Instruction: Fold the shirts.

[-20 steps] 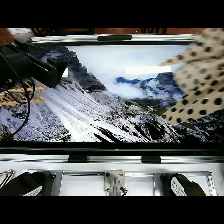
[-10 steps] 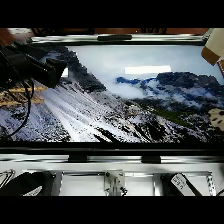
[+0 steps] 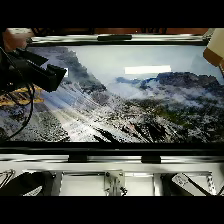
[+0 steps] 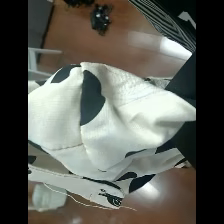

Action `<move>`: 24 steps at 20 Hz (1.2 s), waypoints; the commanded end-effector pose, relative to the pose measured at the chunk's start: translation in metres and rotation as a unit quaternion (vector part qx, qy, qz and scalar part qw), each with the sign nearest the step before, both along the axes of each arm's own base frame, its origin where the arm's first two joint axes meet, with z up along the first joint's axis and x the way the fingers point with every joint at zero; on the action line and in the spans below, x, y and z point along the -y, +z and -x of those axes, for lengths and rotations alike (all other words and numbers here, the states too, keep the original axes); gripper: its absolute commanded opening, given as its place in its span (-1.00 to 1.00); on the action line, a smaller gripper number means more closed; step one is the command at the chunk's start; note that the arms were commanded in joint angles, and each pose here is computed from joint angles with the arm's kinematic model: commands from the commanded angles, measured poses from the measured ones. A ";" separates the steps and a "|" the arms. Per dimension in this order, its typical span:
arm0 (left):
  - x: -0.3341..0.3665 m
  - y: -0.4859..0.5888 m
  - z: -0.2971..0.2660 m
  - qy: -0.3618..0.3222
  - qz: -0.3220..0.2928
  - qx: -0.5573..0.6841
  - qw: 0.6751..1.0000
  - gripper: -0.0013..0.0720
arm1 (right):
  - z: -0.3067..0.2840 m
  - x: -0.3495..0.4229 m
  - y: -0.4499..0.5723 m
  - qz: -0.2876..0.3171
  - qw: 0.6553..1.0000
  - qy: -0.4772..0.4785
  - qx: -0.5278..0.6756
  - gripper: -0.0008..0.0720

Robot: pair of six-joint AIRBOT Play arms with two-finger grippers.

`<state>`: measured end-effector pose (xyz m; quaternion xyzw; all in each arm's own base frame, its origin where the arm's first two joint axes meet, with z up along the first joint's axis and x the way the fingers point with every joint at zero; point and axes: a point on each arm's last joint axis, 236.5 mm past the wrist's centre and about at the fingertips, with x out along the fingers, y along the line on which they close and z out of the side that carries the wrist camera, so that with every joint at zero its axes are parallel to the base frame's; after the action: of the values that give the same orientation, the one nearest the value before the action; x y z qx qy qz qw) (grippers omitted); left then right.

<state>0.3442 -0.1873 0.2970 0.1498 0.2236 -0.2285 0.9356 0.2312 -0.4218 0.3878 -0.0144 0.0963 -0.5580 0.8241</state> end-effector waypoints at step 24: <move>-0.010 -0.031 0.018 0.033 0.006 -0.088 0.996 0.96 | 0.118 0.073 -0.001 0.014 0.986 -0.150 0.076 -0.86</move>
<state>0.3279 -0.1752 0.2671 0.1282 0.3039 -0.2103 0.9203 0.1156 -0.4916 0.3892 0.0359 0.0199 -0.6717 0.7397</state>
